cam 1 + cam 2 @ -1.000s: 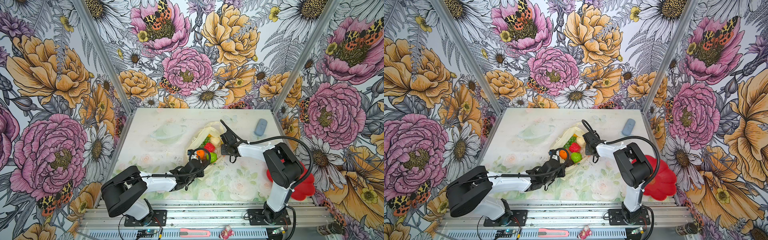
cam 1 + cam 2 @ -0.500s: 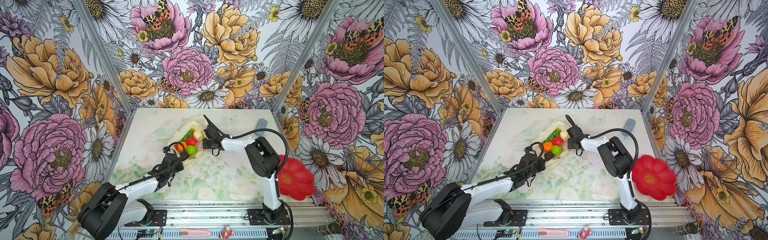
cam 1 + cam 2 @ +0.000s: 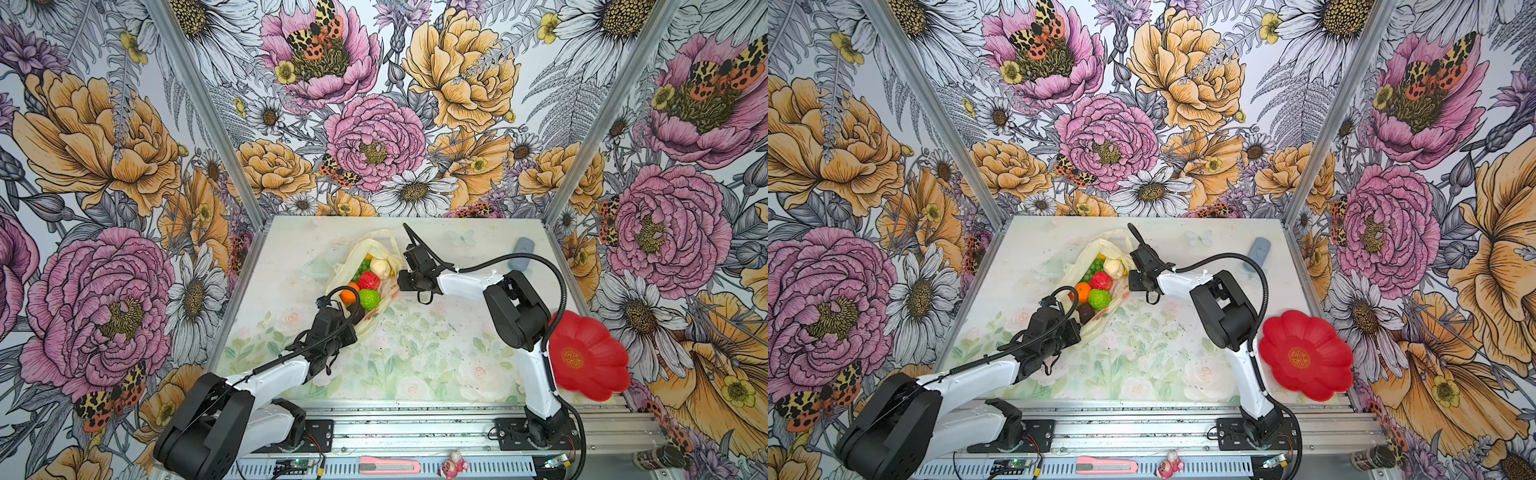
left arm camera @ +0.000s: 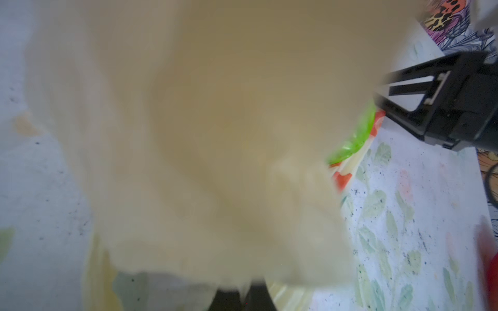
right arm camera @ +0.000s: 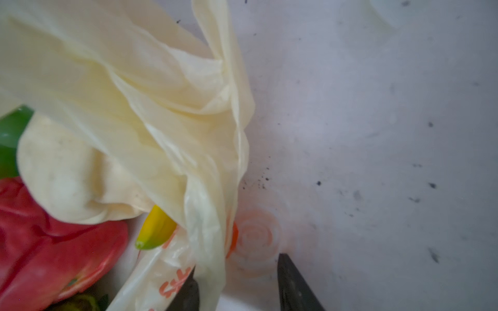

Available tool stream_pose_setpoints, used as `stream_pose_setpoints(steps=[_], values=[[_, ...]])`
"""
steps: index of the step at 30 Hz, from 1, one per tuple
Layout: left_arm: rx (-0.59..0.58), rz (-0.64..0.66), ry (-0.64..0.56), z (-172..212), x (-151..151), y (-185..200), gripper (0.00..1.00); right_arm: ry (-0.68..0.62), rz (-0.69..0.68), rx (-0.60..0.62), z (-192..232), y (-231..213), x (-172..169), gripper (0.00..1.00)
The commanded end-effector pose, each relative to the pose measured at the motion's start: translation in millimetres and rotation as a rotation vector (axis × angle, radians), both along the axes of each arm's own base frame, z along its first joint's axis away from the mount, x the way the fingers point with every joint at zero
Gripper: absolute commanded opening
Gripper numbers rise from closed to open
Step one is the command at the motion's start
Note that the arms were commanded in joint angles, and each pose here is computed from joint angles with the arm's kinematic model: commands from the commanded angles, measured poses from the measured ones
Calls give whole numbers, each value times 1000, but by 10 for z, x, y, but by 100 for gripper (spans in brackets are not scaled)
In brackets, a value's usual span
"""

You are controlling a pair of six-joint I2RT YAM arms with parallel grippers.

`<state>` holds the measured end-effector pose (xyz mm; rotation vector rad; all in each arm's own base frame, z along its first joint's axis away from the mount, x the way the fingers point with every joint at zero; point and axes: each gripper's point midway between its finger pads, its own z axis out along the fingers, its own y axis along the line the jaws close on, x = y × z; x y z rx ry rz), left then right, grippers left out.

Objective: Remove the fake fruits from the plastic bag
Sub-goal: 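Release the bag edge with the right gripper and move toward the red bowl, then grasp the rim of the red flower-shaped bowl with the right gripper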

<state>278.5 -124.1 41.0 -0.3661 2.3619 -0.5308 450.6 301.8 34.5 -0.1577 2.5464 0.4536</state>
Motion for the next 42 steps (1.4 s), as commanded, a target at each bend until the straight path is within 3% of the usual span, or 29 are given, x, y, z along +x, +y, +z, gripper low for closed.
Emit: stream_pose_setpoints(steps=[1,5,10,17,21,28,31,33,42], values=[[16,-61,-7,54,44,-64,0,-83,-36,22,505,-248,29,55],[38,-104,-49,188,132,-116,0,-98,-13,66,823,-416,-210,66],[58,-164,-71,293,208,-185,0,-125,-45,39,1103,-841,-579,72],[30,-194,-43,145,206,-263,0,-121,-219,-83,1286,-1812,-1015,76],[29,-189,-17,83,193,-263,0,-75,-408,-224,1279,-2530,-1303,79],[28,-191,-4,57,184,-269,0,64,-735,-178,890,-3394,-1737,85],[26,-191,0,48,178,-269,0,130,-826,-191,690,-3624,-1836,95],[24,-193,1,49,178,-274,0,161,-860,-169,564,-3706,-1856,99],[24,-193,-2,57,171,-272,0,291,-909,-101,31,-3743,-1893,100]])
